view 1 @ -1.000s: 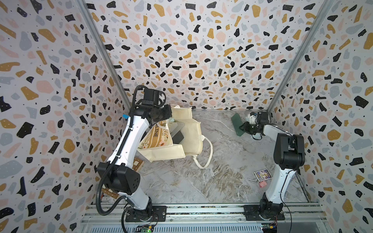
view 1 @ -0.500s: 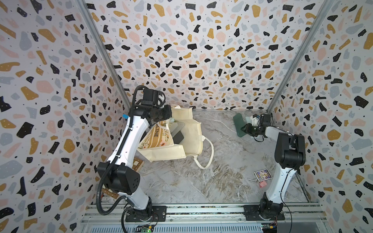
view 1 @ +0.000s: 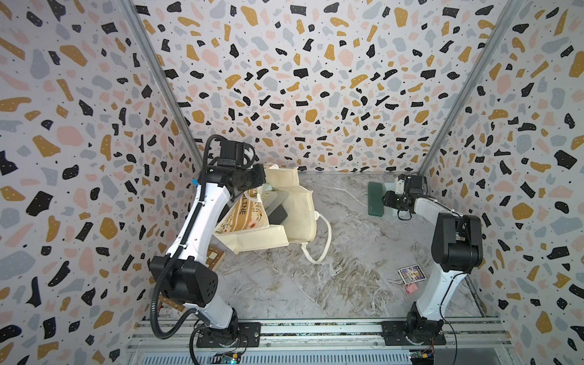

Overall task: Take out the pencil case from the canvas bag
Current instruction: Place the pencil case at the center of the board.

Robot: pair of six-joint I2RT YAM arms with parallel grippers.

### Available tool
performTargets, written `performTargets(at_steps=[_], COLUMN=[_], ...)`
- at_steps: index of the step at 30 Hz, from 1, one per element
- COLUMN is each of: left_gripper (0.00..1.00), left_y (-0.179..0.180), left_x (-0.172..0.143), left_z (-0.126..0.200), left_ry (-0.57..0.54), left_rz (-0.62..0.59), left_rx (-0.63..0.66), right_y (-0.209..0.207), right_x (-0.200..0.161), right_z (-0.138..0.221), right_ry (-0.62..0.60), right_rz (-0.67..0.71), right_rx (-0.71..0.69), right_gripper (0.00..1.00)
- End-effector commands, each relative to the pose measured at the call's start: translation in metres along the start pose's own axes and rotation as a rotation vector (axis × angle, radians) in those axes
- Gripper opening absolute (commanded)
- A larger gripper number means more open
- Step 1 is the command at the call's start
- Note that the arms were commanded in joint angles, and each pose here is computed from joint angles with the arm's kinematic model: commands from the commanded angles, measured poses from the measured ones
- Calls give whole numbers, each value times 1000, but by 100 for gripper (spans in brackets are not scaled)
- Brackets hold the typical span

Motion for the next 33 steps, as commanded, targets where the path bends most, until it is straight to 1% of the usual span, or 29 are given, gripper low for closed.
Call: performTargets(at_steps=[1,3,5,11,18,26,29,33], left_gripper=[0,0,0,0,0,0,0,0], left_y=[27,34,36,36,34,33,32,31], left_x=[17,18,19,19,19,20,19,20], left_z=[28,37,42,39,38,36,34,34], left_ry=[-132,-169,-182,-173,-172,-166,-162,-160], left_rz=[48,55,58,59,59,63,65,65], left_rx=[147,186,195,183,164,138,126,115], right_y=[14,23,31,44,35,29,24,19], right_x=[9,5,6,9,12,5,3,-1], right_z=[6,-3,-11,-39,-61,-73,-73,-74], right_ry=[-22,-1,11,54,90,126,134,145], right_rz=[95,129,164,225,246,267,273,293], right_rx=[-93,-127,-150,-216,-294,-319,-346,-383], right_gripper=[53,56,58,57,56,52,50,50])
Point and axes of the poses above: each gripper's point midway between its finger pads, its own z axis back along the fingers, its own y axis along the line the jaws close on, x = y × z, the point moved 1 cm from there along z, back along the fingers, and after that the axes turned 6 degrees about -z, right-handed, at the moved point
